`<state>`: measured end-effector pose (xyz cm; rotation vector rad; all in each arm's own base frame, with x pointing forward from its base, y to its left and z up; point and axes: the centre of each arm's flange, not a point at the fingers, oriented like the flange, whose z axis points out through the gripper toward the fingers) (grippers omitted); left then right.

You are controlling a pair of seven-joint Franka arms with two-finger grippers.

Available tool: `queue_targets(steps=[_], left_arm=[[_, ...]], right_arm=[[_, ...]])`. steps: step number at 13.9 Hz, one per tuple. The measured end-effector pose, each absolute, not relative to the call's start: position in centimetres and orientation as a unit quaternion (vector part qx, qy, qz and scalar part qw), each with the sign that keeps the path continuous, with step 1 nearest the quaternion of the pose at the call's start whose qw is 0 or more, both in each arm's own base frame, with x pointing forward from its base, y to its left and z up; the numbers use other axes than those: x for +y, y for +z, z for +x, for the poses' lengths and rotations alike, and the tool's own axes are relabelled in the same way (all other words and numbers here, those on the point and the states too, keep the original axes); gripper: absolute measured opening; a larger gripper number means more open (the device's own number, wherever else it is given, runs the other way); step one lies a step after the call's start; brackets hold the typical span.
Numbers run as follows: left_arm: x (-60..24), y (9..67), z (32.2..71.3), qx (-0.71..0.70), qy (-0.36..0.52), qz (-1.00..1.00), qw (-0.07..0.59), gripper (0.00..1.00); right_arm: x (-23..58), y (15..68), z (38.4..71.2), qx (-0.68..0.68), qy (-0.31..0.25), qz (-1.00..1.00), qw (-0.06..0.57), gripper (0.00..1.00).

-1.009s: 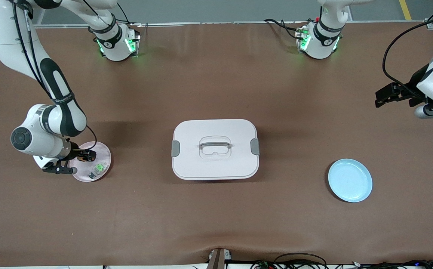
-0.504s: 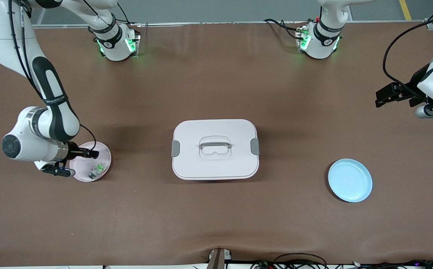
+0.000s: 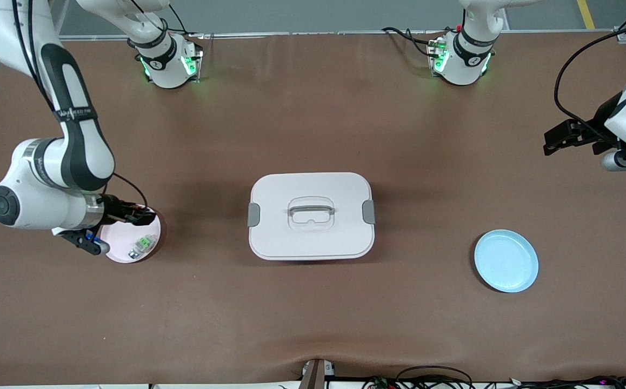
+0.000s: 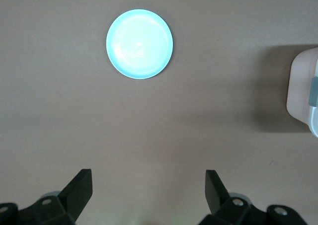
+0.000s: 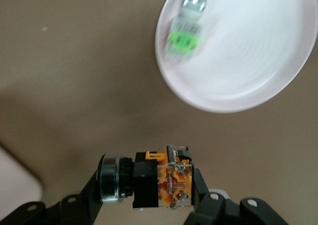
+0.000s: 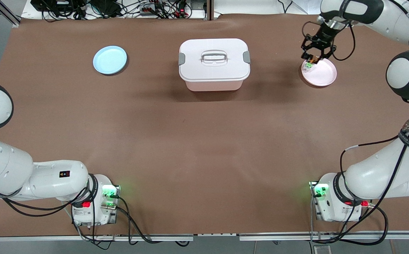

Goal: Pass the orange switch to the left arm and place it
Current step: 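Lift the switch over the white box while the left gripper approaches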

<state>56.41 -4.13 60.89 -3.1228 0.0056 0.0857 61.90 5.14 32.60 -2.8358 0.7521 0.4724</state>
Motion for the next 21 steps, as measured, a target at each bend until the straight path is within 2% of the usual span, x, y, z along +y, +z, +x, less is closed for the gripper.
queue_targets(steps=[7,11,17,21], left_arm=[[-4.1,61.1,56.4,0.016,0.025,-1.000,0.008,1.00],[-4.0,61.3,56.4,0.057,0.024,-0.998,-0.011,1.00],[-5.1,61.1,56.5,0.057,0.028,-0.993,-0.099,1.00],[-6.7,58.9,57.7,0.054,0.051,-0.981,-0.181,1.00]], right_arm=[[23.7,41.3,59.2,0.379,0.148,-0.910,0.077,0.72],[30.4,45.7,57.9,0.431,0.156,-0.882,0.114,0.72],[37.0,49.6,57.5,0.521,0.175,-0.823,0.145,0.72],[40.6,51.5,58.2,0.561,0.189,-0.785,0.184,0.72]])
